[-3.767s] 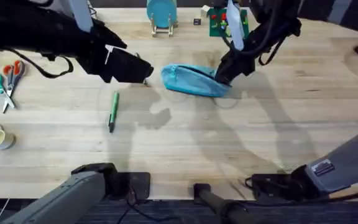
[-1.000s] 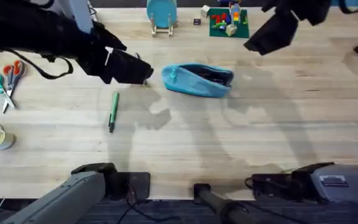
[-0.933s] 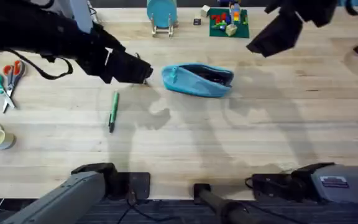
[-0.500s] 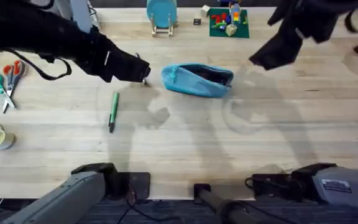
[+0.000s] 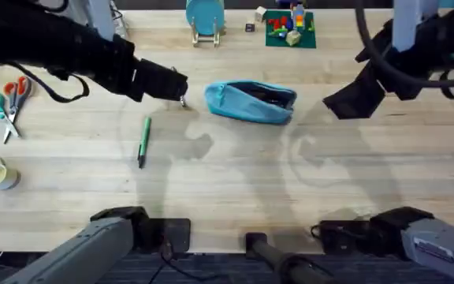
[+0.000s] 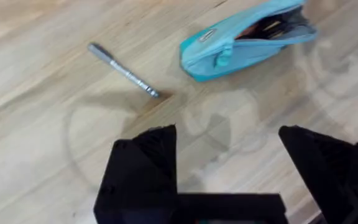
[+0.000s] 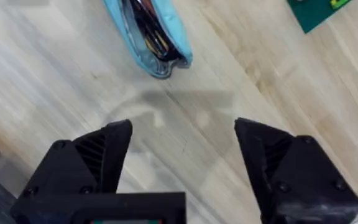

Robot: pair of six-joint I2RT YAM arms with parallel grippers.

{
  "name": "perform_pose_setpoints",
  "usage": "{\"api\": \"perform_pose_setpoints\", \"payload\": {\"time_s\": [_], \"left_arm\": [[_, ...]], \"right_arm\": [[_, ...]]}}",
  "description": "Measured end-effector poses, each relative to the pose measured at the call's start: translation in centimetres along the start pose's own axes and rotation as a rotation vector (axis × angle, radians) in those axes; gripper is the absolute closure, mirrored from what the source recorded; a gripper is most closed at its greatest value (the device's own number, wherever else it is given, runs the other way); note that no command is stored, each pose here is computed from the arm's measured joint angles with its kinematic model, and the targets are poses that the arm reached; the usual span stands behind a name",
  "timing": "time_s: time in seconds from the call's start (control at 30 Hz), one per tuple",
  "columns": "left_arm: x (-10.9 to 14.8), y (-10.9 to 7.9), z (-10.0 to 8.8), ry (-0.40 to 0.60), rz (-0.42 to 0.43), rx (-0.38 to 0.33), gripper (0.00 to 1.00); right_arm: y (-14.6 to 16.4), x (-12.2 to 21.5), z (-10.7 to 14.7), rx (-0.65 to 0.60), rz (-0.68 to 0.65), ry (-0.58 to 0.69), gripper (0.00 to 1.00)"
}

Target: Unzip the bag, pick up the pens from the table one at a time and place them inside, then zip the bag closed.

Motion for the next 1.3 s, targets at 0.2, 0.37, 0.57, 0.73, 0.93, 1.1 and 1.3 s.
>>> {"api": "perform_pose_setpoints", "payload": {"time_s": [0.2,0.37,0.57,0.73,0.93,1.1,1.3], "left_arm": [[0.1,1.8,-0.7,-0.021,-0.148,0.17,0.007],[0.5,3.6,-1.6,-0.084,-0.284,0.326,0.007],[0.5,4.1,-2.7,-0.145,-0.383,0.43,0.008],[-0.9,4.2,-3.0,-0.112,-0.429,0.49,0.008],[-4.8,6.0,-3.3,-0.036,-0.445,0.571,0.007],[-7.8,7.8,-3.3,0.004,-0.457,0.615,0.007],[-11.0,9.4,-2.5,0.076,-0.477,0.674,0.006]], "right_arm": [[0.0,0.0,0.0,-0.033,0.001,-0.001,0.003],[0.0,0.0,0.0,-0.039,0.001,0.0,0.003],[0.1,0.0,0.2,-0.045,-0.002,0.009,0.003],[0.1,0.0,0.2,-0.049,-0.002,0.011,0.003],[0.1,0.0,0.2,-0.05,-0.003,0.012,0.003],[0.1,0.0,0.2,-0.05,-0.003,0.012,0.003],[0.1,0.0,0.2,-0.05,-0.003,0.012,0.003]]}}
Point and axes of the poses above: each hand's point on the last joint's axis, 136 mm out from that joint toward the fingers, its own x axis back along the fingers, its own y axis along the line the jaws close on, z = x × y, the point moved 7 cm from there along x, back along the fingers, and after that the axes turned 1 degree about -x, right-handed, at the moved point
